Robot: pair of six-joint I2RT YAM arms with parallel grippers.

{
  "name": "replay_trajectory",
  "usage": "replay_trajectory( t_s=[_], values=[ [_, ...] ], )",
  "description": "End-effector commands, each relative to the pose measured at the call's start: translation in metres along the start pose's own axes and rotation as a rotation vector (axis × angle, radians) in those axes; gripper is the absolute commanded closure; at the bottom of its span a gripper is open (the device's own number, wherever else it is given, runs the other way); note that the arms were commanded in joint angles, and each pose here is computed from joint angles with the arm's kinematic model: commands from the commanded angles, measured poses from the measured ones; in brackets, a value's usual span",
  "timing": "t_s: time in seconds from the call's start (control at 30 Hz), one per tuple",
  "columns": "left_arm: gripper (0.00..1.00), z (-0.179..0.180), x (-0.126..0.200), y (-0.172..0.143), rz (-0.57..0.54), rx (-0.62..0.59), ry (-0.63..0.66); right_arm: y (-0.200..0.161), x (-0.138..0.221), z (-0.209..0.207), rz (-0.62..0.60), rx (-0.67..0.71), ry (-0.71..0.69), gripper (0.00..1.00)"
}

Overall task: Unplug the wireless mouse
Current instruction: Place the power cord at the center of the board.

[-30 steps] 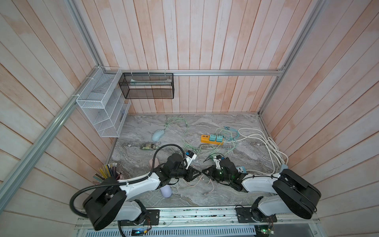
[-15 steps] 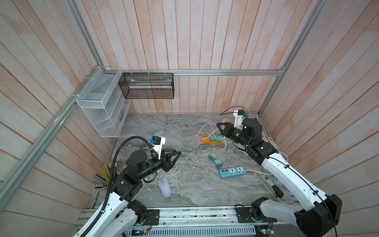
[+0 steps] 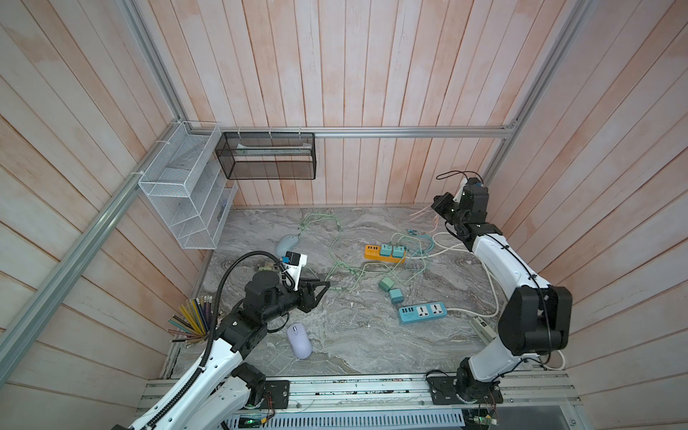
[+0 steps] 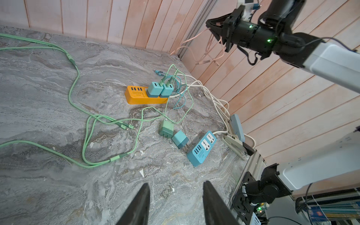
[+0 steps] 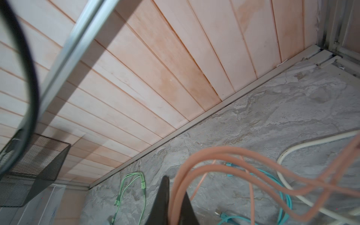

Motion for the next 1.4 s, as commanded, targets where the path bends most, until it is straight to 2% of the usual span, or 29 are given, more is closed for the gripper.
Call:
replay_trajectory(
  t_s=[0.0, 0.17, 0.33, 0.53, 0.67, 0.73, 0.77, 0.8, 0.9, 0.93, 1.0, 1.13, 1.27, 1.37],
  values=[
    [0.54, 0.002, -0.002, -0.004, -0.006, -0.005, -0.025, 0.005, -0.027, -0.004, -0.035, 0.009, 0.007, 1.00],
    [0.54, 0.006, -0.005, -0.008, 0.006, 0.006, -0.026, -0.020, -0.078, -0.032, 0.047, 0.021, -0.030, 1.00],
    [0.54, 0.008, -0.004, -0.008, 0.005, 0.012, -0.030, -0.030, -0.120, -0.037, 0.120, 0.038, -0.004, 1.00],
    [0.54, 0.009, -0.003, -0.009, 0.006, 0.015, -0.023, -0.046, -0.149, -0.050, 0.193, 0.036, -0.033, 1.00],
    [0.53, 0.011, -0.003, -0.008, 0.006, 0.017, -0.019, -0.063, -0.154, -0.060, 0.258, 0.039, -0.047, 1.00],
    [0.53, 0.011, -0.003, -0.007, 0.004, 0.018, -0.016, -0.066, -0.148, -0.060, 0.258, 0.049, -0.051, 0.98],
    [0.53, 0.012, -0.003, -0.007, 0.005, 0.019, -0.016, -0.067, -0.143, -0.061, 0.251, 0.051, -0.054, 0.94],
    [0.53, 0.012, -0.003, -0.007, 0.004, 0.021, -0.014, -0.067, -0.136, -0.061, 0.241, 0.053, -0.060, 0.84],
    [0.43, 0.013, -0.003, -0.007, 0.004, 0.027, -0.011, -0.064, -0.114, -0.066, 0.190, 0.073, -0.106, 0.44],
    [0.40, 0.013, -0.003, -0.007, 0.004, 0.029, -0.012, -0.059, -0.104, -0.065, 0.167, 0.083, -0.124, 0.38],
    [0.37, 0.013, -0.003, -0.006, 0.004, 0.031, -0.012, -0.051, -0.089, -0.063, 0.138, 0.112, -0.162, 0.36],
    [0.37, 0.014, -0.003, -0.007, 0.004, 0.036, -0.009, -0.030, -0.047, -0.051, 0.097, 0.158, -0.219, 0.38],
    [0.37, 0.020, -0.006, -0.012, 0.004, 0.067, 0.006, -0.029, 0.008, -0.024, 0.029, 0.176, -0.156, 0.43],
    [0.37, 0.033, -0.012, -0.021, 0.021, 0.115, 0.054, -0.046, 0.048, 0.024, 0.005, 0.324, -0.074, 0.44]
  ],
)
Point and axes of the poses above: each gripper's point midway between its finger pads, its own x axis back along the fingers, its own z axis along the line the jaws close on, y = z × x, the point moved 5 cm from there along x, back along the fingers
